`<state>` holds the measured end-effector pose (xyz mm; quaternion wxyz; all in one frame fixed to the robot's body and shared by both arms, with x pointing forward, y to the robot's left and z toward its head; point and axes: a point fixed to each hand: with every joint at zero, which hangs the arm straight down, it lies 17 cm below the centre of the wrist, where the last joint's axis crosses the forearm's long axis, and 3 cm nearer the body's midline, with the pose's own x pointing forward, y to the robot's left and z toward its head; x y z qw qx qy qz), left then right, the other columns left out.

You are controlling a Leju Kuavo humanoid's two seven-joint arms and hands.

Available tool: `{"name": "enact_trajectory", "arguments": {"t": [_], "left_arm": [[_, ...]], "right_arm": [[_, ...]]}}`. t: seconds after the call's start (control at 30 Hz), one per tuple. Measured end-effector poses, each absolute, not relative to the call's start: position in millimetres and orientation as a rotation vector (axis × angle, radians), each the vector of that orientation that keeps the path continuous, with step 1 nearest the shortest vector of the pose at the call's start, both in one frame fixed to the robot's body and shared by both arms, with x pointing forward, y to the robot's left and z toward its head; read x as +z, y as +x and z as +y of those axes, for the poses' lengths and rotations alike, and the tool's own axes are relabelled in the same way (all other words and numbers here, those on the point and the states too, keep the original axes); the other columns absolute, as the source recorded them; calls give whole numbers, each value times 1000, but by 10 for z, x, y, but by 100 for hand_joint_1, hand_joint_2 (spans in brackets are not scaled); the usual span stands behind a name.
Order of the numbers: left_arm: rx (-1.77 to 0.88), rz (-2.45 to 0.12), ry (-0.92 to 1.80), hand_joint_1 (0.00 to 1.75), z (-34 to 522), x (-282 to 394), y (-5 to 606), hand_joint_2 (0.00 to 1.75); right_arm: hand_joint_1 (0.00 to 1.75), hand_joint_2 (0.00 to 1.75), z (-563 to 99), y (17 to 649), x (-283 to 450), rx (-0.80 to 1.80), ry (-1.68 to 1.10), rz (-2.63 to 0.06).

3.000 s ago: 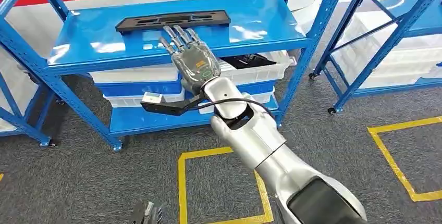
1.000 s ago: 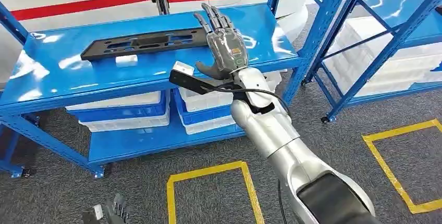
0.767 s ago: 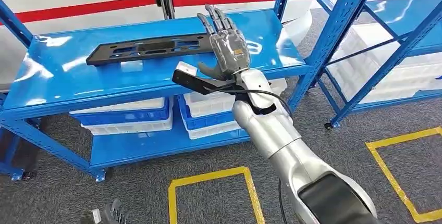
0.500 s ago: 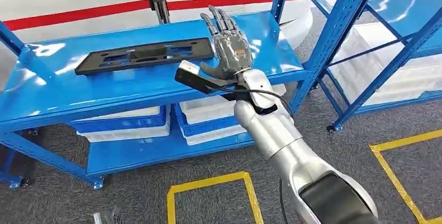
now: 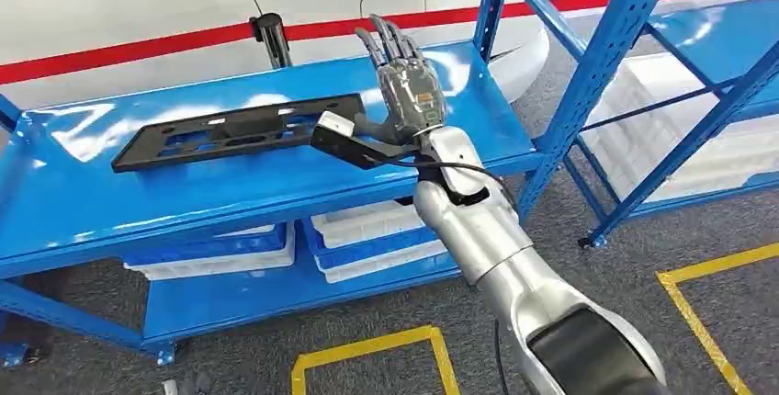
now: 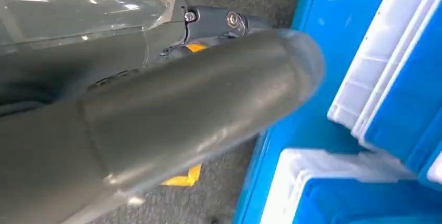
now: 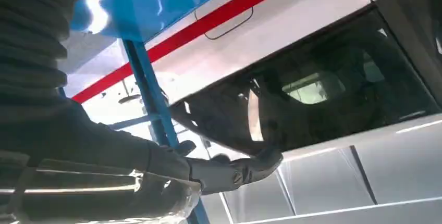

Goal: Take the parts from the cabinet and place them on the table.

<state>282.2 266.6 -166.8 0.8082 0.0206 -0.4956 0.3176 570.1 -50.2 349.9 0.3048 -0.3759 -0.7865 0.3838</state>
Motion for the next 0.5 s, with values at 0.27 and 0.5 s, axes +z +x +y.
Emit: {"name": "enact_trajectory", "arguments": {"t": [0.27,0.5], "left_arm": [[733,-922,98,0,2783,-1932,2506,0],[735,-800,172,0,2989,-2144,2224,0]], "right_arm": [[0,175,-673,5742,3363,1014,-1013,-2044],[0,175,-724,5754,3359,1008,-1018,-2046]]}}
